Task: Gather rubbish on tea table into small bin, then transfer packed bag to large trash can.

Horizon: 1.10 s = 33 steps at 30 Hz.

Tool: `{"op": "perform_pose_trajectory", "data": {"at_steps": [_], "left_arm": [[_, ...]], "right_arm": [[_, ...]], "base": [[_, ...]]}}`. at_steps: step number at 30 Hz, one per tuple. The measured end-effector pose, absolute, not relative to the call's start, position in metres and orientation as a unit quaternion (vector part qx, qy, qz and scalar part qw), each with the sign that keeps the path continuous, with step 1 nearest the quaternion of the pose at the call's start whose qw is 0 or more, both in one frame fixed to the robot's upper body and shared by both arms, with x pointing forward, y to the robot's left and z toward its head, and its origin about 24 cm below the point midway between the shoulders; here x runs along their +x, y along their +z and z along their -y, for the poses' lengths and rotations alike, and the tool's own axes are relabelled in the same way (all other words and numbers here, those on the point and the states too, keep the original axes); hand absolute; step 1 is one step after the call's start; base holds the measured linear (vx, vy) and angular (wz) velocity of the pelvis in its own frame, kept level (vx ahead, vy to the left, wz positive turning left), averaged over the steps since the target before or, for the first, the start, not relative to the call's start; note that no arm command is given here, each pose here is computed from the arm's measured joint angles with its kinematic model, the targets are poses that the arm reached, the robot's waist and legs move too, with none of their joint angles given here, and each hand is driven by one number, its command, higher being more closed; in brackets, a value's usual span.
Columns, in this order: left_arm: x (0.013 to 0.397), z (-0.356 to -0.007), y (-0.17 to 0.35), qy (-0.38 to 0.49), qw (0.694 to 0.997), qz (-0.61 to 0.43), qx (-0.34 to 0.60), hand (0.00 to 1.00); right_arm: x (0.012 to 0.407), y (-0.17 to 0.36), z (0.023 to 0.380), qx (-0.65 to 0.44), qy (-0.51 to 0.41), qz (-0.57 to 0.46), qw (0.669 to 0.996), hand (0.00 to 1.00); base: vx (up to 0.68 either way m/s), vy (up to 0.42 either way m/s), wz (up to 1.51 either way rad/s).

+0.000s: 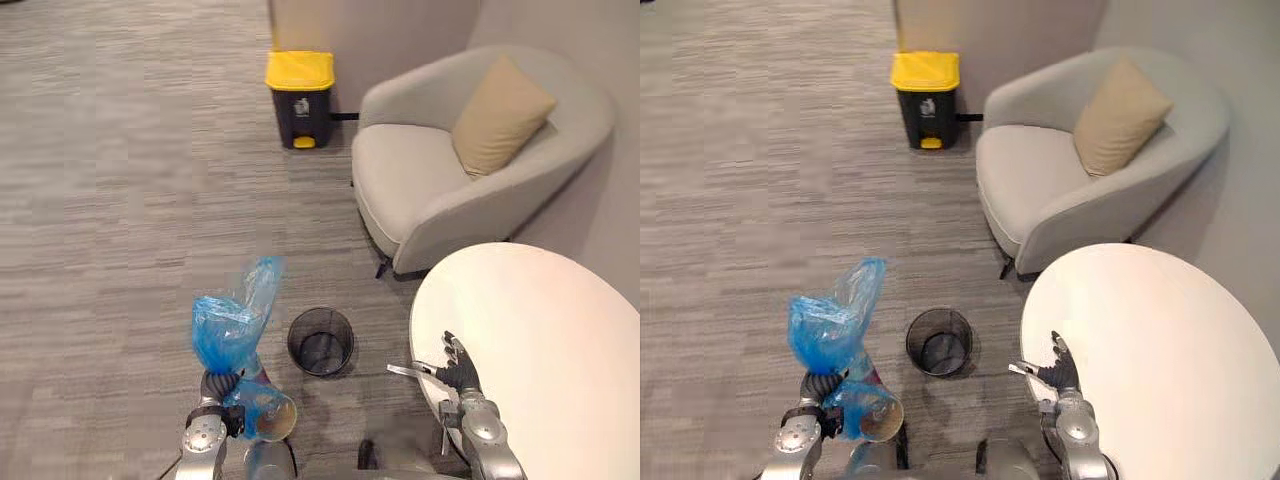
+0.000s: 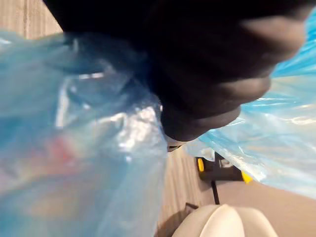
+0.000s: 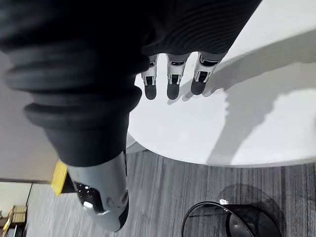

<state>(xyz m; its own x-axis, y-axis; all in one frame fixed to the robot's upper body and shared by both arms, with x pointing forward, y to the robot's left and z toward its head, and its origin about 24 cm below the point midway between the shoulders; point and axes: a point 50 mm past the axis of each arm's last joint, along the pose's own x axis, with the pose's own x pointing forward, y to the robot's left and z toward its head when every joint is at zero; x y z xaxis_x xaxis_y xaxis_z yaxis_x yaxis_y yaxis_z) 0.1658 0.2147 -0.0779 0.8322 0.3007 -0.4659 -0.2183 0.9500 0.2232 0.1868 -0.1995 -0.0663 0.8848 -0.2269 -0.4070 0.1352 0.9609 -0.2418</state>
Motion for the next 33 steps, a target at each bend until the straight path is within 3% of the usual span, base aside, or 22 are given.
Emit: {"op": "perform_pose_trajectory", "data": {"at_steps": [9, 17, 24, 33], "left_arm": [[0.167, -0.196, -0.070, 0.146, 0.961, -0.232, 0.036, 1.00], [0.172, -0.189, -0.066, 0.126, 0.966, -0.221, 0.042, 1.00], [0.163, -0.212, -0.086, 0.120, 0.949, -0.278, 0.090, 1.00], [0.159, -0.226, -0.087, 0.137, 0.943, -0.287, 0.101, 1.00]], "right_arm": [[0.193, -0.052, 0.208, -0.113, -0.123, -0.188, 0.968, 0.00], [0.196, -0.044, 0.216, -0.110, -0.153, -0.175, 0.966, 0.00], [0.184, -0.081, 0.210, -0.086, -0.155, -0.262, 0.948, 0.00], [0.190, -0.081, 0.211, -0.081, -0.159, -0.265, 0.948, 0.00]], "base": [[-0.07, -0.059, 0.52], [-0.07, 0.169, 0.70], [0.01, 0.145, 0.30], [0.00, 0.022, 0.07]]}}
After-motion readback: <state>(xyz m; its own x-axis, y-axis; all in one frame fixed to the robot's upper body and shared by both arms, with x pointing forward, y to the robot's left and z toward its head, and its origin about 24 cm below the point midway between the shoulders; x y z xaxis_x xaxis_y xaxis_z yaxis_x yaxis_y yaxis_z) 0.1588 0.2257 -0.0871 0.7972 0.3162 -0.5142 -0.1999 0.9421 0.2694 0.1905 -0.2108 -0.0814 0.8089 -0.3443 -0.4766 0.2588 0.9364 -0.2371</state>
